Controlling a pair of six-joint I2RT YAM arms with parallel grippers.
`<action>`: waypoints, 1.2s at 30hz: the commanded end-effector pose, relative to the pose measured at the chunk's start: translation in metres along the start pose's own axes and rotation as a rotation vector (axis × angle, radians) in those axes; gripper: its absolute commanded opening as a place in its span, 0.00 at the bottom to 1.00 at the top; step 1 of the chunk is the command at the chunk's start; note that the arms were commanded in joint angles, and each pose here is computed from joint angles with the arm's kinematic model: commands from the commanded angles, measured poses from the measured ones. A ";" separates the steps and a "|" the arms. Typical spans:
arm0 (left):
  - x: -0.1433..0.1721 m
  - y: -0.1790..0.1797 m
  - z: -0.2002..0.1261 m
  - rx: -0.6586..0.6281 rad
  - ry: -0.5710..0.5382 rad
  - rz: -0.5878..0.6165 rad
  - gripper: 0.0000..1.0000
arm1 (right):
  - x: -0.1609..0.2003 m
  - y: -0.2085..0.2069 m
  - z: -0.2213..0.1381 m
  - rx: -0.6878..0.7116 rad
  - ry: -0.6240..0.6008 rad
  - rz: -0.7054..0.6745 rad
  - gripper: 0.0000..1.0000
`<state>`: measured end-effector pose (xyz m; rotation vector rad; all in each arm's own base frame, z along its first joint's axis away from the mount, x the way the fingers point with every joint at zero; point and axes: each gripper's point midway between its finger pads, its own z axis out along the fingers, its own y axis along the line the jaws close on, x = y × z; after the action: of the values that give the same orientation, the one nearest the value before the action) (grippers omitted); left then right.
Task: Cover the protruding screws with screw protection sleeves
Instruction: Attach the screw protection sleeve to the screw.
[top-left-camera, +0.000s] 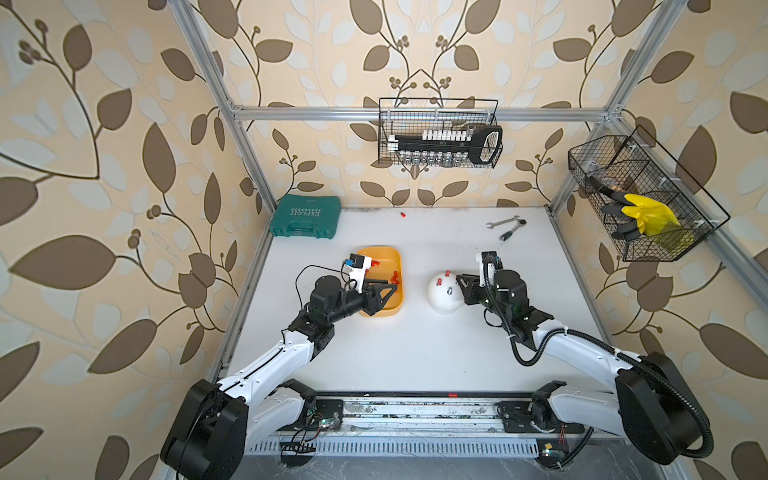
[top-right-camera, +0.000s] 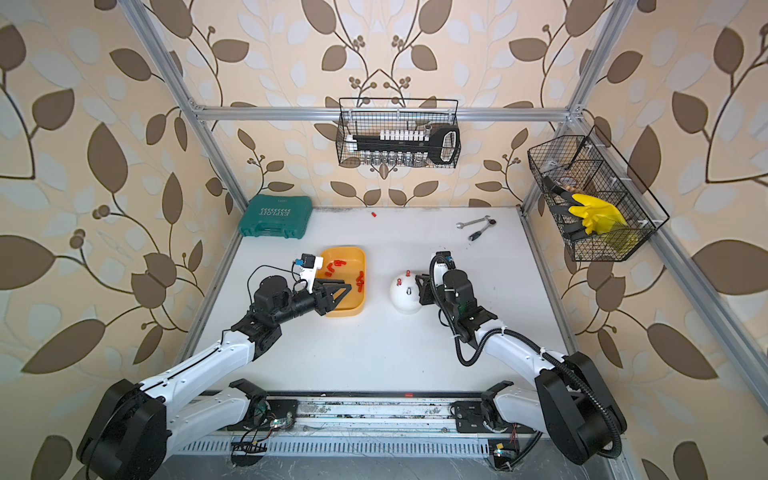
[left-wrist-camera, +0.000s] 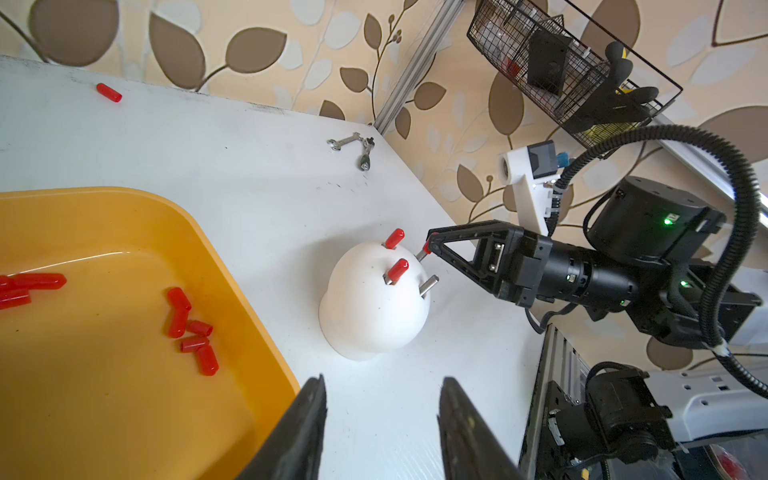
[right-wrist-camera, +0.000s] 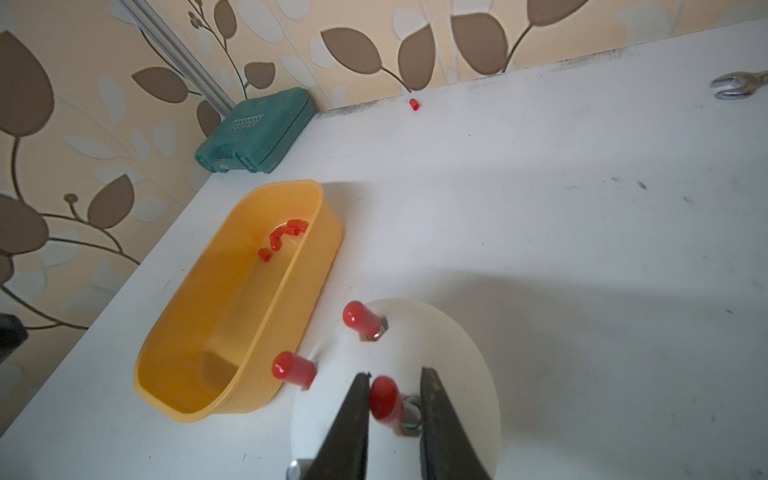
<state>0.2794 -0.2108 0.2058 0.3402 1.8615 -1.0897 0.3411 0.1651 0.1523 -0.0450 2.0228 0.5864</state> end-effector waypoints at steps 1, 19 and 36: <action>-0.008 -0.011 -0.002 0.028 -0.021 0.044 0.47 | -0.002 0.006 -0.006 -0.020 -0.002 -0.006 0.27; -0.014 -0.010 0.001 0.022 -0.020 0.043 0.47 | -0.011 0.020 0.013 -0.362 0.367 0.442 0.55; -0.020 -0.001 0.012 -0.018 -0.010 0.026 0.48 | 0.037 -0.026 0.026 -0.242 0.410 0.477 0.54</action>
<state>0.2864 -0.2126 0.2005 0.3262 1.9044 -1.0828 0.3609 0.1651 0.1209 0.1873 2.3027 1.2525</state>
